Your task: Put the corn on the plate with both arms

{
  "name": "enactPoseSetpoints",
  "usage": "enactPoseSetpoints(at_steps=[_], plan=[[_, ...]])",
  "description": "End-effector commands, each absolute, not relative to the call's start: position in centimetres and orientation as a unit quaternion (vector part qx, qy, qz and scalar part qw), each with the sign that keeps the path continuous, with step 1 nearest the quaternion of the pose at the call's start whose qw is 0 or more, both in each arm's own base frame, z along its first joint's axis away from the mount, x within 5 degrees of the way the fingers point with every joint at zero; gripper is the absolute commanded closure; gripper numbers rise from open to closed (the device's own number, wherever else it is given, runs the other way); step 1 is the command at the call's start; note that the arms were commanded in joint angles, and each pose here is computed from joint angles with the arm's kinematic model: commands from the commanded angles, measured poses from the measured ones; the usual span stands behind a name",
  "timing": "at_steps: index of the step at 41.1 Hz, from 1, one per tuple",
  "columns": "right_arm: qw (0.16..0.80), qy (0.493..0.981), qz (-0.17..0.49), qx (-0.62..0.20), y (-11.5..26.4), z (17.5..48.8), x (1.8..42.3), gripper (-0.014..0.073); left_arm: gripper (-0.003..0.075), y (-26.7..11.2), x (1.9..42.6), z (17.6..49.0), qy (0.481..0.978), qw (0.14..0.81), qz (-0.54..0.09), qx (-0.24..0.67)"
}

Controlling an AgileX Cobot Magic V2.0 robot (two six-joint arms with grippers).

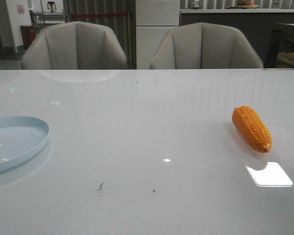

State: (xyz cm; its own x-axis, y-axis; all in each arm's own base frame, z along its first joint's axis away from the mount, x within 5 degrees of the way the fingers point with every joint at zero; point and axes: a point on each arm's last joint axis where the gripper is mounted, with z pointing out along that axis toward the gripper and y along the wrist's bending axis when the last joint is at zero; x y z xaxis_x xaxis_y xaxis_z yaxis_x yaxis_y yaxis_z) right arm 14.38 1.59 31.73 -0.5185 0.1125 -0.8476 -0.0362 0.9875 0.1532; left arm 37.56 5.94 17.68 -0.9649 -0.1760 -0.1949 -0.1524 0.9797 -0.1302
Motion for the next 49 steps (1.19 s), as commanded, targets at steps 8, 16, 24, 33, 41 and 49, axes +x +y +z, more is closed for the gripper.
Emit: enactPoseSetpoints(at_steps=[8, 16, 24, 33, 41, 49], plan=[[0.539, 0.839, 0.077, 0.023, 1.5, 33.5, 14.8, 0.0188, 0.0423, 5.9, 38.0, 20.2, 0.984, 0.148, -0.058, -0.083], [0.539, 0.839, 0.077, 0.023, 1.5, 33.5, 14.8, 0.0188, 0.0484, 6.0, 38.1, 19.6, 0.985, 0.141, -0.058, -0.084], [0.539, 0.839, 0.077, 0.023, 1.5, 33.5, 14.8, 0.0188, 0.0548, 5.9, 38.2, 19.4, 0.985, 0.138, -0.059, -0.083], [0.539, 0.839, 0.077, 0.023, 1.5, 33.5, 14.8, 0.0202, 0.0631, 5.8, 38.3, 19.4, 0.985, 0.142, -0.058, -0.079], [0.539, 0.839, 0.077, 0.023, 1.5, 33.5, 14.8, 0.0202, 0.0631, 3.7, 38.5, 19.4, 0.987, 0.14, -0.074, -0.032], [0.539, 0.839, 0.077, 0.023, 1.5, 33.5, 14.8, 0.0202, 0.0631, -0.4, 38.4, 19.4, 0.988, 0.127, -0.086, 0.033]])
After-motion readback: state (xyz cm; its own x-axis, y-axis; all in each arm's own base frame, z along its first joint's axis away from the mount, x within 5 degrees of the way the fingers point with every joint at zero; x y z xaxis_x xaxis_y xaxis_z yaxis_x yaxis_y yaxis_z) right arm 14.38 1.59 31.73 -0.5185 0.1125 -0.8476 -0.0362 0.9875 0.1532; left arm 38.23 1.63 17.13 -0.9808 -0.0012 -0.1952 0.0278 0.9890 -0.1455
